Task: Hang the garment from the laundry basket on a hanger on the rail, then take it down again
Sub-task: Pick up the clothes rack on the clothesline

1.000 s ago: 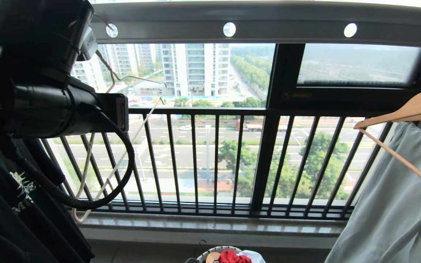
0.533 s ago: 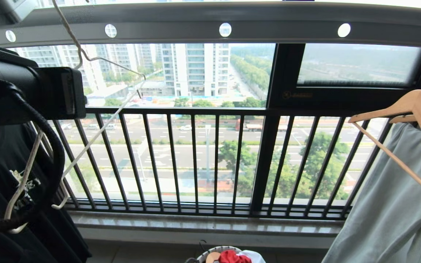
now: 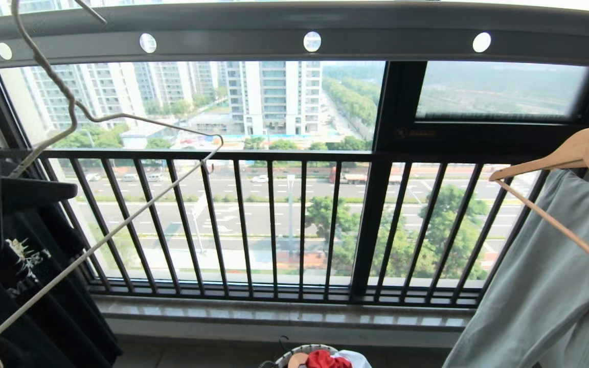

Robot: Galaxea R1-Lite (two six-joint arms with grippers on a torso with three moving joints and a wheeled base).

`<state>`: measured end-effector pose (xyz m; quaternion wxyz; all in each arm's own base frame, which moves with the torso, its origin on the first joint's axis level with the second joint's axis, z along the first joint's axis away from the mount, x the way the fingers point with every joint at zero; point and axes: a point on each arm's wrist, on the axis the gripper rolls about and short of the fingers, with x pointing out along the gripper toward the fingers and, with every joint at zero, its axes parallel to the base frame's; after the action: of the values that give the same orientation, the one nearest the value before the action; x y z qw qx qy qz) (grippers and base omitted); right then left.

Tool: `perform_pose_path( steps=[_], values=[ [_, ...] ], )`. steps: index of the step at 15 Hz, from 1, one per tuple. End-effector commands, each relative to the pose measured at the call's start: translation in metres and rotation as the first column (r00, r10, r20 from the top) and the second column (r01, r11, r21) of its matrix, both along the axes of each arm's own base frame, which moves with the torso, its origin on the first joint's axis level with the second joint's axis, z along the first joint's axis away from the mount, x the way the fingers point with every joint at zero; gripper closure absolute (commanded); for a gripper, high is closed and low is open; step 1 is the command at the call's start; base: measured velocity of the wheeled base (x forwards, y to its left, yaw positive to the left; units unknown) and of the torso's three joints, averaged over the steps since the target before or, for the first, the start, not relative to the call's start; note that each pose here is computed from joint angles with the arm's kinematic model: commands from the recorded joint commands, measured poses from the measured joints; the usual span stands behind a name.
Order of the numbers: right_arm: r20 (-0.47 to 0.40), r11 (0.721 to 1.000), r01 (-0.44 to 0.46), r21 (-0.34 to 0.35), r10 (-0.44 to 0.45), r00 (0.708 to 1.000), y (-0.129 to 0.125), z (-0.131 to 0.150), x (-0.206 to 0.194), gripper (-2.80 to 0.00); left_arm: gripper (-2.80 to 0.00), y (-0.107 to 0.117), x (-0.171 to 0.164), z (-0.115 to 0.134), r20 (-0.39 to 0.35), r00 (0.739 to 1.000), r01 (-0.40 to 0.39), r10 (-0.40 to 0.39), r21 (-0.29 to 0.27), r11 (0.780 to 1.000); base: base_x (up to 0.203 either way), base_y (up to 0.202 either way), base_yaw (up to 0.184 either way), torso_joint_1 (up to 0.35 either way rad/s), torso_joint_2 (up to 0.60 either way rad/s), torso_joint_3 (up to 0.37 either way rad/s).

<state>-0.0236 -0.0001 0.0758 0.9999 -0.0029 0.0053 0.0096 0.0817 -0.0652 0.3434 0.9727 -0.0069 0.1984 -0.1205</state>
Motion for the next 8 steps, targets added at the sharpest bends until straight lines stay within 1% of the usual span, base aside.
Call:
perform_pose_path(
  steps=[1,3,4,6,7,8],
  values=[
    [-0.002,1.000,-0.001,0.000,0.001,1.000,0.000,0.000,0.000,0.00,0.00,0.011,-0.017,-0.014,-0.084,0.984,0.155,-0.158,-0.034,0.987,0.000,0.000,0.000,0.000,0.00,0.000],
    [-0.002,1.000,-0.001,0.000,0.001,1.000,0.000,0.000,0.000,0.00,0.00,0.005,-0.012,-0.029,-0.153,0.969,0.199,-0.195,0.013,0.980,0.000,0.000,0.000,0.000,0.00,0.000],
    [0.000,1.000,-0.001,0.000,0.001,1.000,0.000,0.000,0.000,0.00,0.00,0.002,-0.011,-0.034,-0.182,0.949,0.266,-0.259,0.019,0.964,0.000,0.000,0.000,0.000,0.00,0.000],
    [-0.002,1.000,-0.001,0.000,0.001,1.000,0.000,0.000,0.000,0.00,0.00,-0.003,-0.009,-0.039,-0.227,0.892,0.398,-0.391,-0.016,0.917,0.000,0.000,0.000,0.000,0.00,0.000],
    [-0.001,1.000,-0.001,0.000,0.001,1.000,0.000,0.000,0.000,0.00,0.00,-0.005,-0.008,-0.042,-0.242,0.871,0.442,-0.429,0.002,0.897,0.000,0.000,0.000,0.000,0.00,0.000],
    [-0.002,1.000,-0.001,0.000,0.001,1.000,0.000,0.000,0.000,0.00,0.00,-0.007,-0.005,-0.045,-0.255,0.862,0.455,-0.439,0.004,0.891,0.000,0.000,0.000,0.000,0.00,0.000]
  ],
)
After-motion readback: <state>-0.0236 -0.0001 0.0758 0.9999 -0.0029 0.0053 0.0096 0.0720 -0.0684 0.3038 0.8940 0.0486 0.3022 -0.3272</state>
